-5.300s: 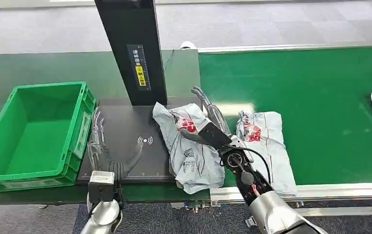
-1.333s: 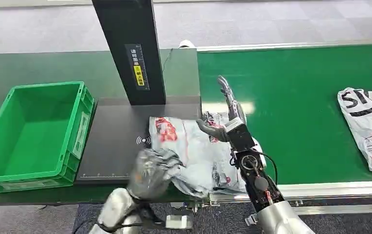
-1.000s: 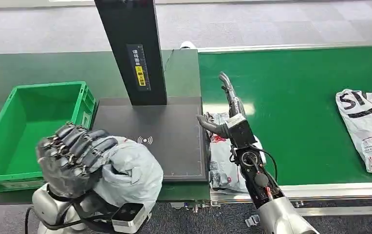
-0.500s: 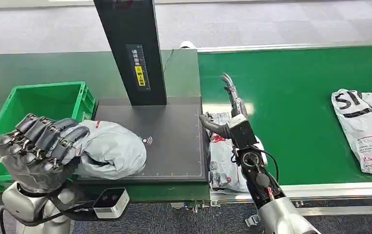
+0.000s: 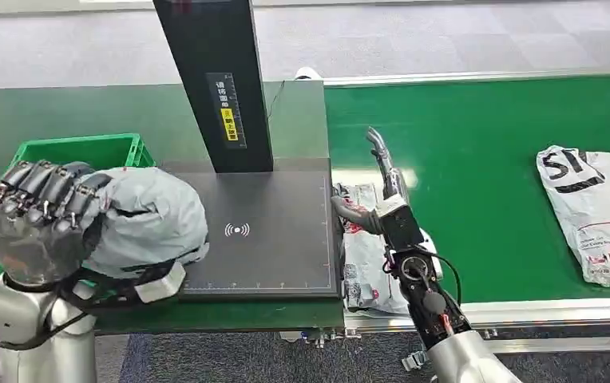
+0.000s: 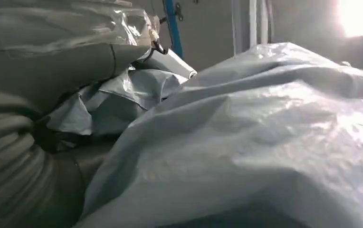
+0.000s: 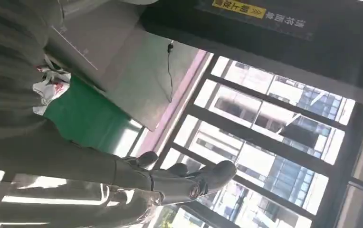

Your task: Moved the parcel from conveyor to table for the left to box.

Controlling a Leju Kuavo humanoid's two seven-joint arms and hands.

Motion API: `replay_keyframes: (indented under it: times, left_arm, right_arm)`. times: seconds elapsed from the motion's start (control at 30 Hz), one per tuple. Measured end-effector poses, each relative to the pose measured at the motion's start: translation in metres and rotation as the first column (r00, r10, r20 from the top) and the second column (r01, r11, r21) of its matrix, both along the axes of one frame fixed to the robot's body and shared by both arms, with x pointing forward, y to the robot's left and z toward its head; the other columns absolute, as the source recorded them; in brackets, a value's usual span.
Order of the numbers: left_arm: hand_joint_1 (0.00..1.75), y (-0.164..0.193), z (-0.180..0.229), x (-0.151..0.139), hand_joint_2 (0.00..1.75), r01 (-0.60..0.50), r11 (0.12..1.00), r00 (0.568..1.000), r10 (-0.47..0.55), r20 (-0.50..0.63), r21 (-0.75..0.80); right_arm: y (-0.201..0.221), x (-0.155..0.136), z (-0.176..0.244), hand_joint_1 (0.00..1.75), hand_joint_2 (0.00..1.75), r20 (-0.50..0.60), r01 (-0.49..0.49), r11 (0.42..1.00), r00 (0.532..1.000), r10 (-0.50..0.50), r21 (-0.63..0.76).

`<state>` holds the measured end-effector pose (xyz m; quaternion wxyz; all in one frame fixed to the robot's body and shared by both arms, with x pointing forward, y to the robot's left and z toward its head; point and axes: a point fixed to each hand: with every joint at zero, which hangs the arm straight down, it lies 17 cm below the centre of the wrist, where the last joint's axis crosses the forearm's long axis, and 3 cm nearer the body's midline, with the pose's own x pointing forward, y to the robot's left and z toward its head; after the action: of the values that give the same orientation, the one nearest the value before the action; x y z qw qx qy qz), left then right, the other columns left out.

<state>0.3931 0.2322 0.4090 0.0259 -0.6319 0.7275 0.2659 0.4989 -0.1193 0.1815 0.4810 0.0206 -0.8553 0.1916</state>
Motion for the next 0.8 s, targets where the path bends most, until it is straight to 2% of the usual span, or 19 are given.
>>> replay_keyframes:
  times: [0.07, 0.17, 0.4, 0.5, 0.8]
  left_arm:
    - [1.75, 0.039, -0.005, 0.026, 1.75, -0.12, 0.991, 0.992, 0.118, -0.051, -0.049]
    - [1.75, 0.099, -0.011, 0.054, 1.75, -0.278, 0.949, 0.958, 0.262, -0.119, -0.149]
    - [1.75, 0.193, -0.032, 0.085, 1.75, -0.45, 0.874, 0.884, 0.406, -0.233, -0.182]
    - [1.75, 0.213, -0.045, 0.093, 1.75, -0.494, 0.844, 0.857, 0.43, -0.284, -0.211]
    - [1.75, 0.224, -0.07, 0.102, 1.75, -0.514, 0.838, 0.832, 0.434, -0.346, -0.184]
  right_arm:
    - [-0.001, -0.002, -0.001, 0.0, 1.75, 0.0, 0.001, 1.0, 1.0, -0.001, -0.001]
    - [-0.001, -0.003, -0.003, 0.0, 1.75, -0.005, -0.001, 1.0, 1.0, 0.001, -0.005]
    - [0.001, -0.003, -0.002, 0.0, 1.75, 0.0, -0.002, 1.0, 1.0, 0.002, -0.017]
    - [0.002, -0.003, -0.004, 0.0, 1.75, -0.006, -0.007, 1.0, 1.0, 0.006, -0.023]
    - [0.005, -0.002, 0.0, 0.0, 1.75, -0.004, -0.016, 1.0, 1.0, 0.016, -0.02]
